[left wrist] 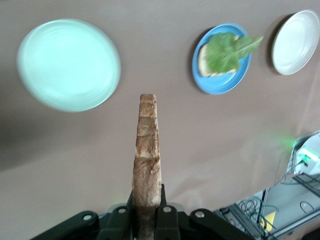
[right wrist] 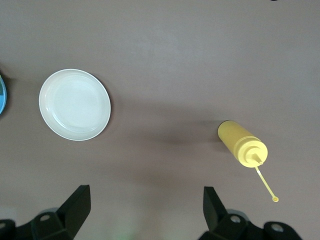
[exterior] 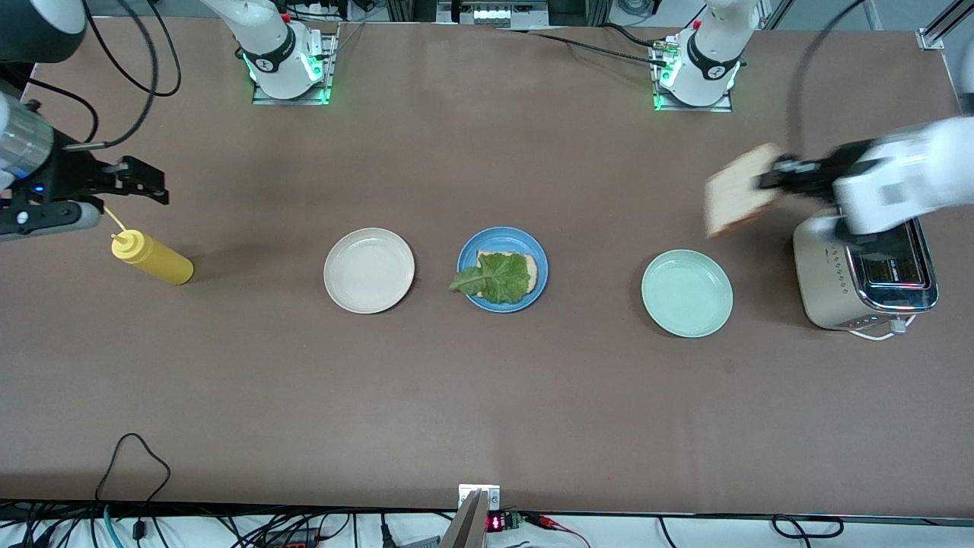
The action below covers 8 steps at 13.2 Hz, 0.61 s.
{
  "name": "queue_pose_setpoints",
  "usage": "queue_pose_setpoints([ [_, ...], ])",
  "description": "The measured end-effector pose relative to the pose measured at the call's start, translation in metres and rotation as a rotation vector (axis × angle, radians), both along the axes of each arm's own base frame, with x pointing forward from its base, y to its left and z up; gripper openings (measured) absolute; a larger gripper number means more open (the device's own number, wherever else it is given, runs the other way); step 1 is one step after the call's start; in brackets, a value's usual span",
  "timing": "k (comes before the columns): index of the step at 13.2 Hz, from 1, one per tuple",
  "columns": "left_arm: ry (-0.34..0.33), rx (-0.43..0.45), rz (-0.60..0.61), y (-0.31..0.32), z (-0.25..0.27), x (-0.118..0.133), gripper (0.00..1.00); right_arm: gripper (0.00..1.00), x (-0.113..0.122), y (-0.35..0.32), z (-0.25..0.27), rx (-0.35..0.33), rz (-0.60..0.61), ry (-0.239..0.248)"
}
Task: Make sandwich in blue plate with both arms
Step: 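Carry the bread over the lettuce and lower it onto the blue plate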
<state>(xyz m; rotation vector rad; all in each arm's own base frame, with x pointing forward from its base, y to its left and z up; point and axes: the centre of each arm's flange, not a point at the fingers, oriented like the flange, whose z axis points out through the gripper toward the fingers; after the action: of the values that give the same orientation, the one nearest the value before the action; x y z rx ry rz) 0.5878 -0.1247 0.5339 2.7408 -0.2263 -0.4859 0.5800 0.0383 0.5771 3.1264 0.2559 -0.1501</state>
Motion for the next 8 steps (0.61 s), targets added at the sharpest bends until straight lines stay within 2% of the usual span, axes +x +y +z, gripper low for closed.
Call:
queue_pose_setpoints([
  [4, 0.029, -0.018, 0.060, -0.173, -0.083, -0.015, 0.14, 1.00, 0.001, -0.003, 0.000, -0.004, -0.021, 0.001],
  [8, 0.021, -0.144, 0.168, -0.257, -0.180, -0.006, 0.14, 1.00, 0.000, -0.008, 0.002, -0.006, -0.054, -0.004],
])
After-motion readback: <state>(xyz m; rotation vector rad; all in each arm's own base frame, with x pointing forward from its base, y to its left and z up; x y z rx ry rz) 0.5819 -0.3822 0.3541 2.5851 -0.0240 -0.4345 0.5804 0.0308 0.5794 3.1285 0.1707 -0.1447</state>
